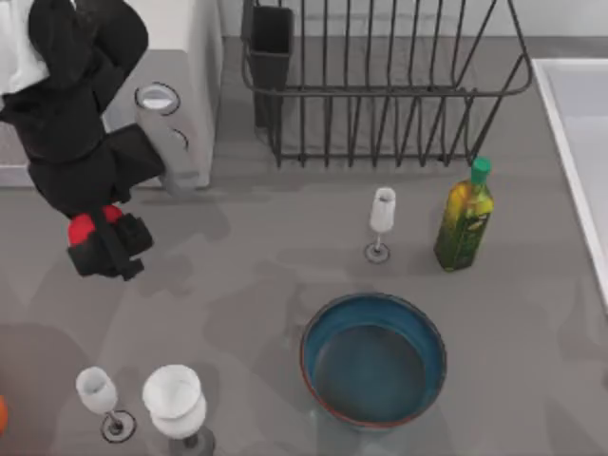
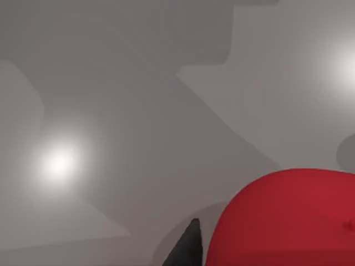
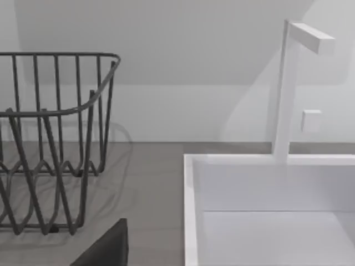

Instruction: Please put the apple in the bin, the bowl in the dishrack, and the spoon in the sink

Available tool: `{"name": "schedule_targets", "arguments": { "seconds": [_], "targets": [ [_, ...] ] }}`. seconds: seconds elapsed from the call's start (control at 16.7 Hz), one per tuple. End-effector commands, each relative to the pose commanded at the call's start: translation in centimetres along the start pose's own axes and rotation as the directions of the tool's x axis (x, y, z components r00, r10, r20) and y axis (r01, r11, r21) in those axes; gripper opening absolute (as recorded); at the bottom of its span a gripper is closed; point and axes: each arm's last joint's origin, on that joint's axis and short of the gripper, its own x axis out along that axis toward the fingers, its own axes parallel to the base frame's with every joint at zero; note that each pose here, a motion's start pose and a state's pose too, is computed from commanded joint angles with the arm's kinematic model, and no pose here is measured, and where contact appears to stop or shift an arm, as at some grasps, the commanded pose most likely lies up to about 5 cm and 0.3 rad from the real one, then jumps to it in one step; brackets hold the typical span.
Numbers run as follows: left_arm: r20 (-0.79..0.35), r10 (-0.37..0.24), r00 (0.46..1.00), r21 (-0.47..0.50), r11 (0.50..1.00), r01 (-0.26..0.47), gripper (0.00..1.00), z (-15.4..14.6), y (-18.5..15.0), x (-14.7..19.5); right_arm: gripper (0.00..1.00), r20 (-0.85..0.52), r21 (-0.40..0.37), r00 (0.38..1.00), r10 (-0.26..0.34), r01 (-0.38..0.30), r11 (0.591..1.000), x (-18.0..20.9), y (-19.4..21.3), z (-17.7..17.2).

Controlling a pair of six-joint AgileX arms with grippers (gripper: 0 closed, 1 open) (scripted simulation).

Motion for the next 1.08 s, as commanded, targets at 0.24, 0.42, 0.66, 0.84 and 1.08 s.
{"name": "schedule_targets", "arguments": {
  "seconds": [0.24, 0.42, 0.66, 0.84, 1.08],
  "targets": [
    [-0.04, 0.07, 0.997, -0.396, 0.915, -0.08, 0.0, -8.4, 1.5, -2.4, 1.0, 0.0, 0.0, 1.0, 0.0, 0.0, 1.0, 0.0, 0.0, 0.0],
    [-0.099, 0.112, 0.989, -0.683, 0.715, -0.149, 0.0, -15.0, 0.8, -3.9, 1.0, 0.0, 0.0, 1.0, 0.0, 0.0, 1.0, 0.0, 0.0, 0.0],
    [-0.18, 0.126, 0.976, -0.824, 0.522, -0.219, 0.0, -18.9, -1.1, -4.2, 1.0, 0.0, 0.0, 1.0, 0.0, 0.0, 1.0, 0.0, 0.0, 0.0],
    [-0.182, 0.127, 0.975, -0.828, 0.514, -0.222, 0.0, -19.0, -1.2, -4.2, 1.0, 0.0, 0.0, 1.0, 0.0, 0.0, 1.0, 0.0, 0.0, 0.0],
    [-0.157, 0.14, 0.978, -0.827, 0.522, -0.207, 0.0, -18.8, -0.8, -3.6, 1.0, 0.0, 0.0, 1.0, 0.0, 0.0, 1.0, 0.0, 0.0, 0.0]
  ]
}}
